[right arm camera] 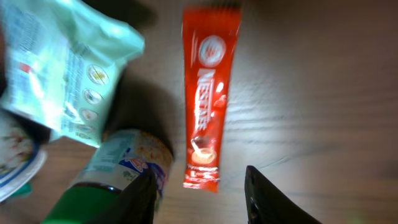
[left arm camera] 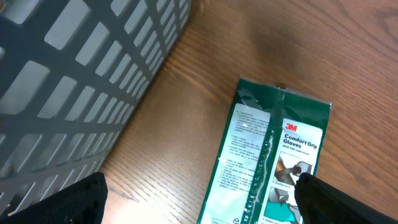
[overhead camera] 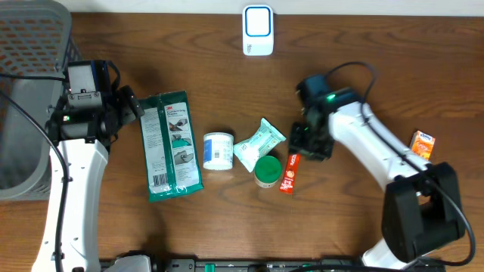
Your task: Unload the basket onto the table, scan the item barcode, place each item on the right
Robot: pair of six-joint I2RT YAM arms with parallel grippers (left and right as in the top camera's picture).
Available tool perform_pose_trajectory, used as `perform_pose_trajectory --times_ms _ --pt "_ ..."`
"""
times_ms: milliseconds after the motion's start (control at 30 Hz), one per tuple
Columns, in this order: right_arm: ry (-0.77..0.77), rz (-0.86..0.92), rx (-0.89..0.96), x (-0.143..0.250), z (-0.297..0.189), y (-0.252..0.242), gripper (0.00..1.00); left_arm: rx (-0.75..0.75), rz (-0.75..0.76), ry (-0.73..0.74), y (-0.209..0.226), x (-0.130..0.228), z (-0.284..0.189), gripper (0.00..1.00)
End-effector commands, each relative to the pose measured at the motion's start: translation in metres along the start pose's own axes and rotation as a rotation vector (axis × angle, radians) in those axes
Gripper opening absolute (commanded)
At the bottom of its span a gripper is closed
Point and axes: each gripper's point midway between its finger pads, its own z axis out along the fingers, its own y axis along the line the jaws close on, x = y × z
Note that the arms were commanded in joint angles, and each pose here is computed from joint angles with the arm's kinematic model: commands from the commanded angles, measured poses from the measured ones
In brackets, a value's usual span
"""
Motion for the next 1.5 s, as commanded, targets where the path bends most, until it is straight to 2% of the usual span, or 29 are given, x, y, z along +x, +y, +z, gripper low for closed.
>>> perform_pose_trajectory --times_ms 0,300,500,633,833,1033,1067,1100,1267,1400,1467 --pt "-0.048 0.103 0.061 0.013 0.012 0.002 0.4 -0.005 -0.01 -0.025 0.002 -0.009 -0.005 0.96" --pt "-0.057 0.143 0.122 0.037 0.034 0.001 0.38 -0.005 -0.01 -0.025 0.002 -0.009 -0.005 0.96" --pt "-0.061 0.156 0.138 0.041 0.05 -0.011 0.38 -0.005 -0.01 -0.025 0.002 -0.009 -0.005 0.96" --pt "-0.094 0.132 0.094 0.035 0.063 -0.008 0.34 -0.005 -0.01 -0.025 0.002 -0.009 -0.005 0.96" --pt "-0.1 0.118 0.089 0.033 0.064 -0.007 0.32 -0.005 -0.01 -0.025 0.002 -0.009 -0.005 0.96" --pt "-0.095 0.085 0.087 0.032 0.064 -0.008 0.12 -0.005 -0.01 -0.025 0.002 -0.009 -0.006 0.96" --pt "-0.095 0.062 0.088 0.032 0.064 -0.008 0.04 -0.005 -0.01 -0.025 0.002 -0.009 -0.005 0.96" --pt "-0.094 0.024 0.086 0.031 0.063 -0.008 0.01 -0.005 -0.01 -0.025 0.002 -0.009 -0.005 0.96" --pt "-0.036 -0.224 -0.028 0.031 0.045 0.011 0.01 -0.005 -0.01 -0.025 0.002 -0.009 -0.005 0.96" --pt "-0.025 -0.329 -0.113 0.031 0.006 0.021 0.01 -0.005 -0.01 -0.025 0.002 -0.009 -0.005 0.96" --pt "-0.056 -0.454 -0.181 0.029 -0.018 0.028 0.01 -0.005 -0.01 -0.025 0.002 -0.009 -0.005 0.96"
